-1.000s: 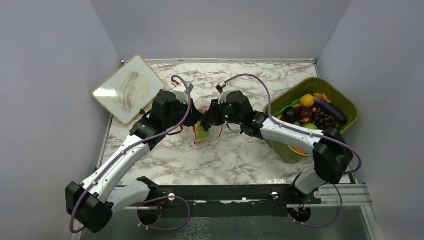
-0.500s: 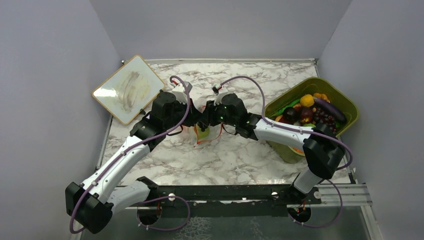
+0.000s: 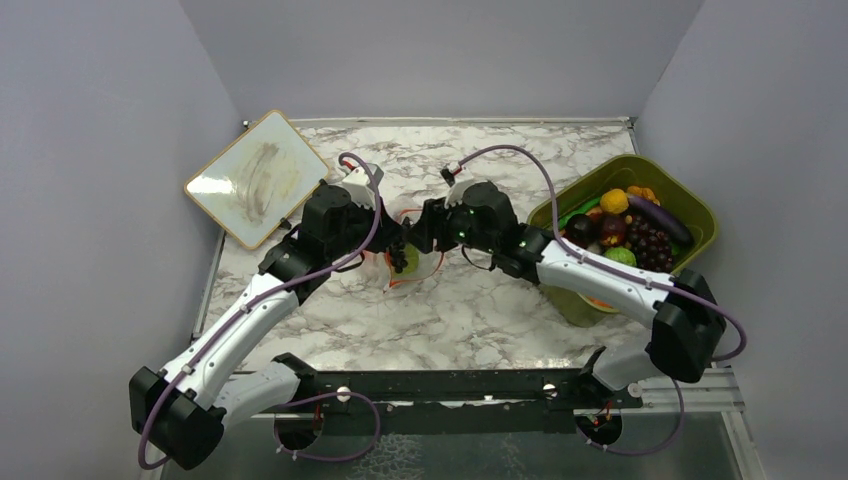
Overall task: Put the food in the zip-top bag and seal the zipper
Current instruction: Place the fake fruit in the zipper food storage bag.
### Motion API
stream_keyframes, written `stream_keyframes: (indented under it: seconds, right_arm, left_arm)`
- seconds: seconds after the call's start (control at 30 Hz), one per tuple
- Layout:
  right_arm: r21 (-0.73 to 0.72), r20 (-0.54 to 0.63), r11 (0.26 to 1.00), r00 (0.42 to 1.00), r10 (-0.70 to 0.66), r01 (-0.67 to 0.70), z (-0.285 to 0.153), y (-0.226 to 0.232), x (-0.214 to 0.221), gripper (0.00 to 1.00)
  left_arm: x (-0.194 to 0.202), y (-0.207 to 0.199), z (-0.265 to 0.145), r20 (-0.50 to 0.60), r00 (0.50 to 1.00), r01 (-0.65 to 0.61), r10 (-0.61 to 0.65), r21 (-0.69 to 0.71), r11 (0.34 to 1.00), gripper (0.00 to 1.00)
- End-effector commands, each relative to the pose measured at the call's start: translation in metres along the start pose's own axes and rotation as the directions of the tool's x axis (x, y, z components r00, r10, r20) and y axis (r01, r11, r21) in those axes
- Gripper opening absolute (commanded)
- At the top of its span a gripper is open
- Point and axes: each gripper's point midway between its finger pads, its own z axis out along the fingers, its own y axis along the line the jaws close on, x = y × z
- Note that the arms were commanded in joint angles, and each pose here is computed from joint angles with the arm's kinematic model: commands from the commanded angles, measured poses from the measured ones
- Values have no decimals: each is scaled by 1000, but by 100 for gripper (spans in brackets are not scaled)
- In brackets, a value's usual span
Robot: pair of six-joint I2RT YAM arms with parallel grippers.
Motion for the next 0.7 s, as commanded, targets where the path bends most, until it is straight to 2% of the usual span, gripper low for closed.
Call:
stream_keyframes:
  seconds: [0.0,0.23,0.47,0.67]
  right_arm:
    - [-69,-47,994,995,-91,87,-31,20,-1,51]
    - [31,-10,988,989,-150,150,-74,11,-22,51]
    - [336,35,932,987,-157,136,-107,-33,-52,50]
    - [470,42,877,990,-132,97,-130,-68,-63,49]
  left_arm:
    - [-10,2,-3,50,996,-76,76,-5,997,0]
    - [-12,4,-6,77,985,-154,153,-2,988,0]
    - [-3,8,-2,65,981,-183,182,1,983,0]
    - [5,10,1,58,981,-188,187,8,982,0]
